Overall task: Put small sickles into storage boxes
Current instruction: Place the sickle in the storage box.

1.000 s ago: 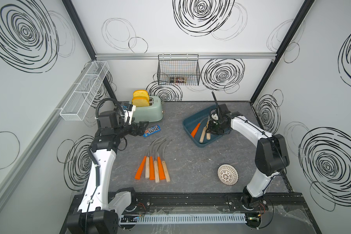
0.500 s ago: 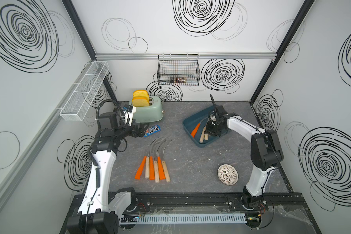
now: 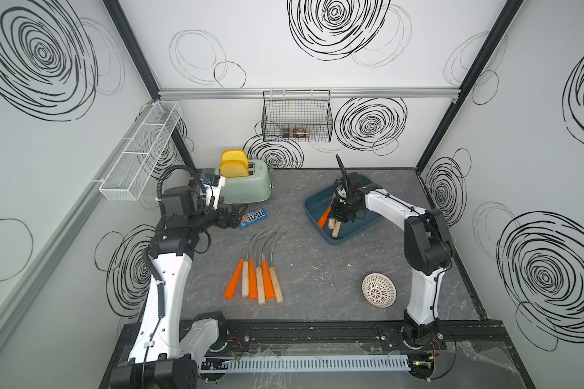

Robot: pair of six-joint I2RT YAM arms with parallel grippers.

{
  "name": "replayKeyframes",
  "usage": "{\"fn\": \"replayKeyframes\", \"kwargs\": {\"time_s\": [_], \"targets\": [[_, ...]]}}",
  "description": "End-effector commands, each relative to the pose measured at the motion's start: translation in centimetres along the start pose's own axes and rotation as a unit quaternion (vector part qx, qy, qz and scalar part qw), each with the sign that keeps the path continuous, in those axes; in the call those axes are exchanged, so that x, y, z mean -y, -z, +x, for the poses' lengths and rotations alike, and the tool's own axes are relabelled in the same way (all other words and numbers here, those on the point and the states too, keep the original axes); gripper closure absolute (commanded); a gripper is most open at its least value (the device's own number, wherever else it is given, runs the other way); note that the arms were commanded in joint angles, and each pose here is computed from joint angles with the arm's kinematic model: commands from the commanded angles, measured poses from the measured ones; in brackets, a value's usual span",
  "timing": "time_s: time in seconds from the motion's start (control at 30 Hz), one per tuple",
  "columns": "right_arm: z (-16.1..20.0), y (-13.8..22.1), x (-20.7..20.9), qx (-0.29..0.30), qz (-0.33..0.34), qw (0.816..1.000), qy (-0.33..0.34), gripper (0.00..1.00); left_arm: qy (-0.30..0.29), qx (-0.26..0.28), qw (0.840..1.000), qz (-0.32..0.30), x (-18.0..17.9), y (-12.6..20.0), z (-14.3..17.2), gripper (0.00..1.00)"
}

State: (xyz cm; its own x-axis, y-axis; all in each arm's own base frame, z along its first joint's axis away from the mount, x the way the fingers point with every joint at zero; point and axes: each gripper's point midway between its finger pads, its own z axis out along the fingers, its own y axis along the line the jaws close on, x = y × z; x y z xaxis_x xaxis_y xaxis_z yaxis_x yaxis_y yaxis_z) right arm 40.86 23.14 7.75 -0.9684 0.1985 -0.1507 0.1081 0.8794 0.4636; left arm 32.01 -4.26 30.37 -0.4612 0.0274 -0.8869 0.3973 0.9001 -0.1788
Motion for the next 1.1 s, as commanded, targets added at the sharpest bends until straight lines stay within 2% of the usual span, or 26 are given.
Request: {"fn": "replayKeyframes", "kwargs": {"time_s": [0.0,0.4,0.67,1.07], "targets": [[0.1,-0.1,0.3,0.006,-0.006,1.0,-0.014,1.0,-0.018,0.028,0.999,-0.008,0.2,1.2,-1.8,0.04],[0.1,1.0,0.9,0.027,-0.007,0.999,-0.032,1.0,-0.012,0.031,0.999,0.001,0.2,0.7,-2.0,0.04],[-1.0,0.6,0.6,0.027,-0.009,0.999,-0.047,1.0,-0.012,0.037,0.999,0.001,0.1,0.8,-2.7,0.04],[-0.7,-1.2,2.1,0.01,0.007,0.998,-0.06,0.98,-0.009,0.035,0.999,0.006,0.2,0.5,-2.7,0.04]]}}
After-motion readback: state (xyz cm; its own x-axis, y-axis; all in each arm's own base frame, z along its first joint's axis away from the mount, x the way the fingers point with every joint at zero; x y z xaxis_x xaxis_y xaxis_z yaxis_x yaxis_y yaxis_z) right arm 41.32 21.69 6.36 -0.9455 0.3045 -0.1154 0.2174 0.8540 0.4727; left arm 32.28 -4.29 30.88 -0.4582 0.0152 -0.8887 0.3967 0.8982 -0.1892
